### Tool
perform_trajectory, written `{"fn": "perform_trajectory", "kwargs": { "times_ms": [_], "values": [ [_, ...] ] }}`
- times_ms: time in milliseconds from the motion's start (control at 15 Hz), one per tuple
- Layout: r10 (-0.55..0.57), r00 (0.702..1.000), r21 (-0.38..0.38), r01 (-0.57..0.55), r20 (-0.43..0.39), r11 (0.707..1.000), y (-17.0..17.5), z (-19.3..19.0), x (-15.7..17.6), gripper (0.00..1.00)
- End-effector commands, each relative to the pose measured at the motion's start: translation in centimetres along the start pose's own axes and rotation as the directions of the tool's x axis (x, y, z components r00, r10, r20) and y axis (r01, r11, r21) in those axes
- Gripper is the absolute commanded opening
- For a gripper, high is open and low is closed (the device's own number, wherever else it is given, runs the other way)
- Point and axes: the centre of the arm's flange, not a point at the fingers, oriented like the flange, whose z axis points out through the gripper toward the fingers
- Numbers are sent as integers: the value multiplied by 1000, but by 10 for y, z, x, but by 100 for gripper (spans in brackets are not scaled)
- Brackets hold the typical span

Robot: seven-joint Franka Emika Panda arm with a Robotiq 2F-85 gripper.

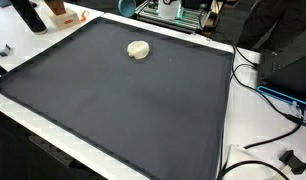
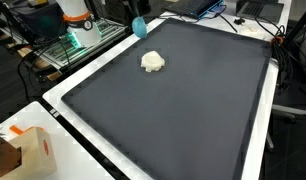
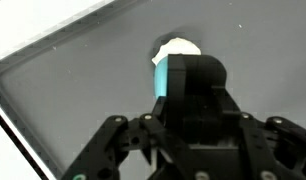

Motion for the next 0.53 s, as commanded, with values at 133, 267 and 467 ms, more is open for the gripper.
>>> {"fn": "perform_trajectory", "kwargs": {
  "times_ms": [133,267,467],
  "values": [
    [-153,987,171,142,51,975,18,21,20,25],
    [-228,973,258,208,49,943,28,31,24,25],
    [-349,936,368,313,34,875,44,48,35,25]
  ]
}}
